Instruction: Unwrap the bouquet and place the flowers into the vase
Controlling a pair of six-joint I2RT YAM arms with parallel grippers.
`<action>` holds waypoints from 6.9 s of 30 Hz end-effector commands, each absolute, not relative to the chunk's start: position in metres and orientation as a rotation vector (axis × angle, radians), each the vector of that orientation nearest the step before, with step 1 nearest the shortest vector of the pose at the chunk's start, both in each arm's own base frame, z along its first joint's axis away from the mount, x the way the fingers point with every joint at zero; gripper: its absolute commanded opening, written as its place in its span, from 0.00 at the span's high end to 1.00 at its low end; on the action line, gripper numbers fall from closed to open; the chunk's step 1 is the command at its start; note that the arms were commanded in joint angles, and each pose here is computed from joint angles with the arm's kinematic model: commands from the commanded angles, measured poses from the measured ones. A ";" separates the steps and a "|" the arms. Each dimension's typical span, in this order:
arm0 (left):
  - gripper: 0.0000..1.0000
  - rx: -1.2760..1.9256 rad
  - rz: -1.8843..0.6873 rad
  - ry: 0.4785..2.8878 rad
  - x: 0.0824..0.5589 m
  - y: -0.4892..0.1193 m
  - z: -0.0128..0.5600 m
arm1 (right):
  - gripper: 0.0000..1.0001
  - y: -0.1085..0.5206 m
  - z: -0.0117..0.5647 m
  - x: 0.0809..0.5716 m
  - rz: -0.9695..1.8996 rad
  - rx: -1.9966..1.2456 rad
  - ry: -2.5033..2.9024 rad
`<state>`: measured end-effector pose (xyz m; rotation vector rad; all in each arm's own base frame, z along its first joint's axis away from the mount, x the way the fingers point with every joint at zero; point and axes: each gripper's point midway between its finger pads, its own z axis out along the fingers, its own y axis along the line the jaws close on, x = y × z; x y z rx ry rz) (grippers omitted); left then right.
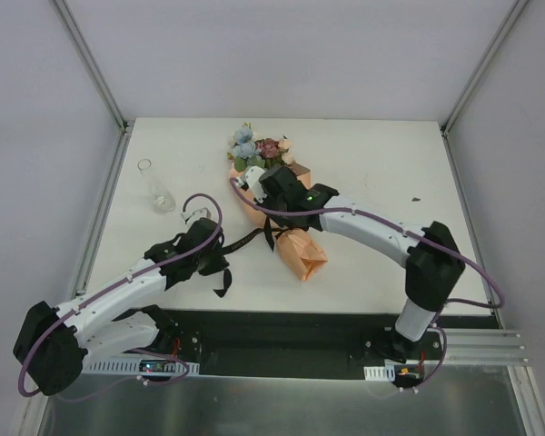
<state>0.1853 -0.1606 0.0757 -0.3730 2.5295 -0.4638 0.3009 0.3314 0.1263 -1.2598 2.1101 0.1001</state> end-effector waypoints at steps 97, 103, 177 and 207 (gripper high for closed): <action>0.69 0.273 -1.126 2.416 0.281 -0.327 0.156 | 0.86 0.242 0.084 0.285 0.576 -0.288 2.532; 0.67 0.257 -1.106 2.363 0.268 -0.311 0.171 | 0.80 0.269 0.121 0.270 0.822 -0.303 2.483; 1.00 0.701 -0.591 2.596 0.291 -0.373 0.052 | 0.99 0.241 0.032 0.274 1.030 0.072 2.571; 1.00 0.452 -0.633 2.190 0.273 -0.306 0.248 | 0.99 0.230 0.024 0.280 1.009 0.177 2.594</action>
